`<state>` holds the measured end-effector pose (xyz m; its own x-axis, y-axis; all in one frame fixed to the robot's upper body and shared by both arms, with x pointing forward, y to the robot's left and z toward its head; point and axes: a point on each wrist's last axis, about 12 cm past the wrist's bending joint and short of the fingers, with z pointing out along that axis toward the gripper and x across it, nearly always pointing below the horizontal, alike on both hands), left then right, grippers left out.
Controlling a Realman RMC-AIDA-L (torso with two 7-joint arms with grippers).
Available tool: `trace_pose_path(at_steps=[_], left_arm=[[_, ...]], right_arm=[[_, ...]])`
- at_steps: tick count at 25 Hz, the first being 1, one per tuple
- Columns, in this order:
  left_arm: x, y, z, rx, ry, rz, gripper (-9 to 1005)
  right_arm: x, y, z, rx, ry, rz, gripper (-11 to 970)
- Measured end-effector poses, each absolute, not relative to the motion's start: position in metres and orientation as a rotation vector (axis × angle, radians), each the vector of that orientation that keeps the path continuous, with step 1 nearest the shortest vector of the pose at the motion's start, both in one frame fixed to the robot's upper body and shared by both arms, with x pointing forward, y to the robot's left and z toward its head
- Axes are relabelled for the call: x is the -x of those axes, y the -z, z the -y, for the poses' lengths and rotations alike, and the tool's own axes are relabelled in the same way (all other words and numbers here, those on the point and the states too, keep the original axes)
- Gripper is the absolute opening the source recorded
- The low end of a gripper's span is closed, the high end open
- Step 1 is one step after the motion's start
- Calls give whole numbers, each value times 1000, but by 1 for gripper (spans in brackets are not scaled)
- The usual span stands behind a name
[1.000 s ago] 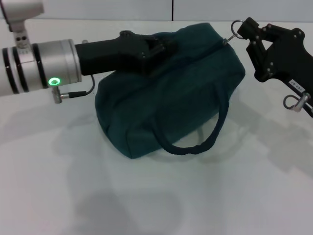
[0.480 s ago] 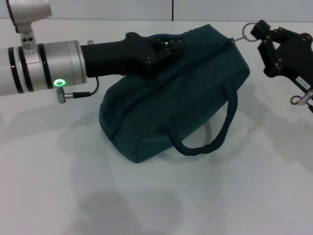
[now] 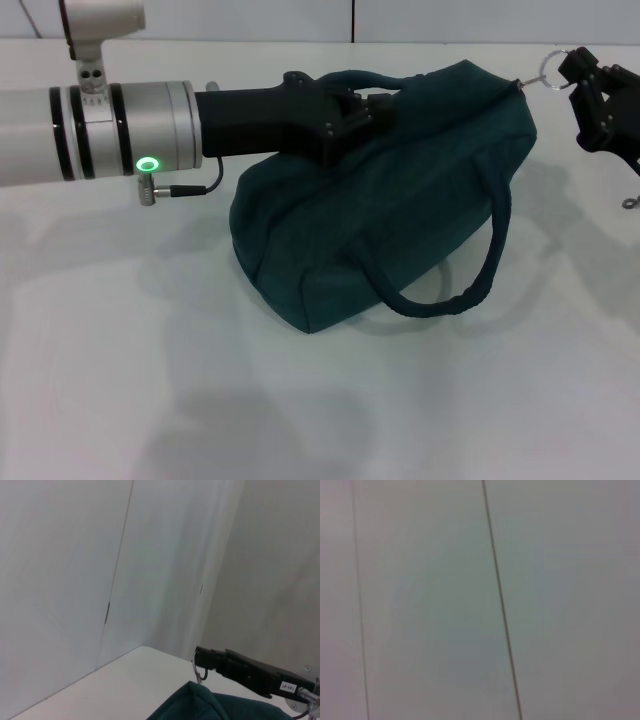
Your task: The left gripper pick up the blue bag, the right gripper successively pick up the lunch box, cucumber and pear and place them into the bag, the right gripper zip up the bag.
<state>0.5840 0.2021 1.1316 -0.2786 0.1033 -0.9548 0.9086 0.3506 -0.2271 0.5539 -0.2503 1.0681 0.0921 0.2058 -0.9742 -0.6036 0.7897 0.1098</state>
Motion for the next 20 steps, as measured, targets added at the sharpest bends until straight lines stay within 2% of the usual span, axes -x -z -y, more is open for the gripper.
trace_pose_path(at_steps=[16, 20], left_arm=[[-587, -1133, -200, -916, 1037, -1642, 94], [-589, -1133, -200, -916, 1028, -1640, 99]], right_arm=[[-559, -1066, 260, 330, -555, -1386, 114], [-557, -1063, 264, 395, -470, -1381, 249]])
